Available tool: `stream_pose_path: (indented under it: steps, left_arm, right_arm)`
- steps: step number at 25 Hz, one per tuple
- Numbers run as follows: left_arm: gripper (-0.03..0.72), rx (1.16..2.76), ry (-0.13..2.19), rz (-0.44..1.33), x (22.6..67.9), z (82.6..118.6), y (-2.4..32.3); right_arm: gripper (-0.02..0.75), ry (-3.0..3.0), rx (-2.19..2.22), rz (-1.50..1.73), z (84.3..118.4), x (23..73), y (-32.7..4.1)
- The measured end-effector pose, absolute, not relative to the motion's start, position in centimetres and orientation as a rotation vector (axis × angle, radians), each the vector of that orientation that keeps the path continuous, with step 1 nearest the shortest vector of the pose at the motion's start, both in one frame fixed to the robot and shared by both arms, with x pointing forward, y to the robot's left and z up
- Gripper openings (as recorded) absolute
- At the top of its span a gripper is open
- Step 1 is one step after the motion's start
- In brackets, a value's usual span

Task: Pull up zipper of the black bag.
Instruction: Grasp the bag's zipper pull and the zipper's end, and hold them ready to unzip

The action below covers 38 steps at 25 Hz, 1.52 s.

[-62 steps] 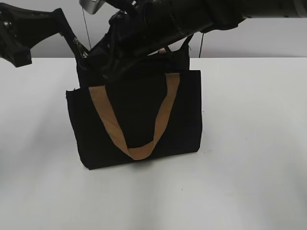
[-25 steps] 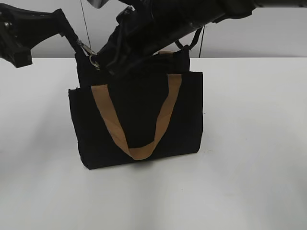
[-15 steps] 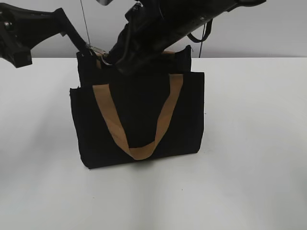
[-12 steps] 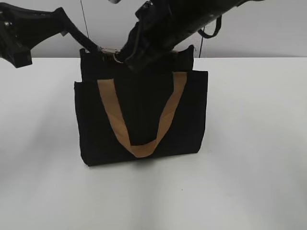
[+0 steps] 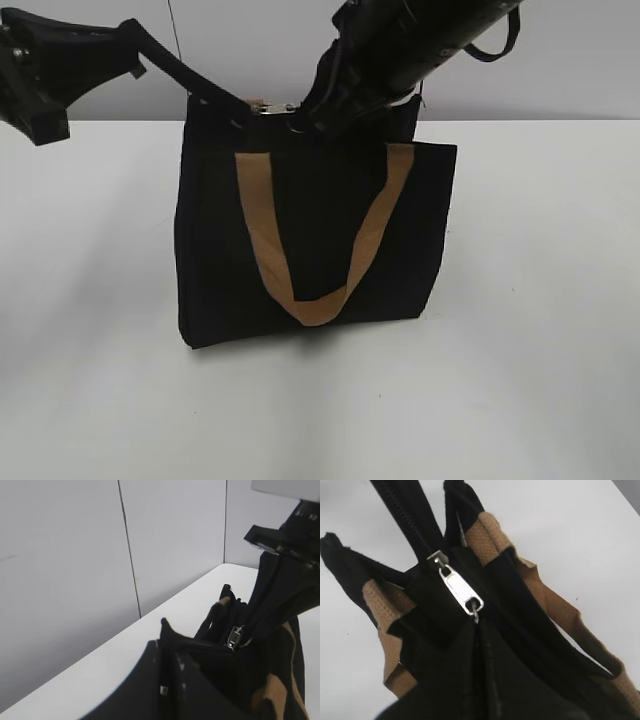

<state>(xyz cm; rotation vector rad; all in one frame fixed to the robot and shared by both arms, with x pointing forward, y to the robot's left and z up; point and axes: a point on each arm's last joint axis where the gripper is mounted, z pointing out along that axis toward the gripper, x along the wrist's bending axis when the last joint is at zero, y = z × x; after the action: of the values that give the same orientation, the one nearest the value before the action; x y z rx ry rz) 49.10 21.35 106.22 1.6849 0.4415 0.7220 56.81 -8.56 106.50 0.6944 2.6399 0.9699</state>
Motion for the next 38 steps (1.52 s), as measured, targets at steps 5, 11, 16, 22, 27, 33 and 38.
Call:
stream_pose_path:
  steps: [5, 11, 16, 22, 27, 33, 38]
  left_arm:
    - [0.000, 1.666, 0.454, 0.720, 49.1, 106.3, 21.3]
    - [0.000, 1.653, 0.471, 0.723, 49.2, 106.4, 21.4]
    - [0.000, 1.658, 0.478, 0.727, 49.3, 106.4, 21.5]
    - [0.000, 1.657, 0.487, 0.730, 49.3, 106.4, 21.5]
    - [0.000, 1.657, 0.487, 0.730, 49.3, 106.4, 21.5]
    - [0.000, 1.657, 0.490, 0.732, 49.3, 106.4, 21.6]
    - [0.000, 1.663, 0.499, 0.737, 49.4, 106.3, 21.6]
  right_arm:
    - [-0.001, 2.640, 0.708, 0.862, 106.6, 56.8, -9.4]
    - [-0.001, 2.637, 0.746, 0.727, 106.2, 57.1, -10.5]
    - [-0.001, 2.610, 0.872, 0.686, 106.1, 57.7, -11.9]
    - [-0.001, 2.584, 1.014, 0.631, 105.9, 58.6, -14.6]
    - [-0.001, 2.573, 1.038, 0.680, 106.7, 58.3, -14.5]
    - [0.036, 2.578, 1.125, 0.855, 107.5, 57.6, -13.7]
    - [0.238, 2.594, 1.159, 0.999, 108.0, 57.3, -12.9]
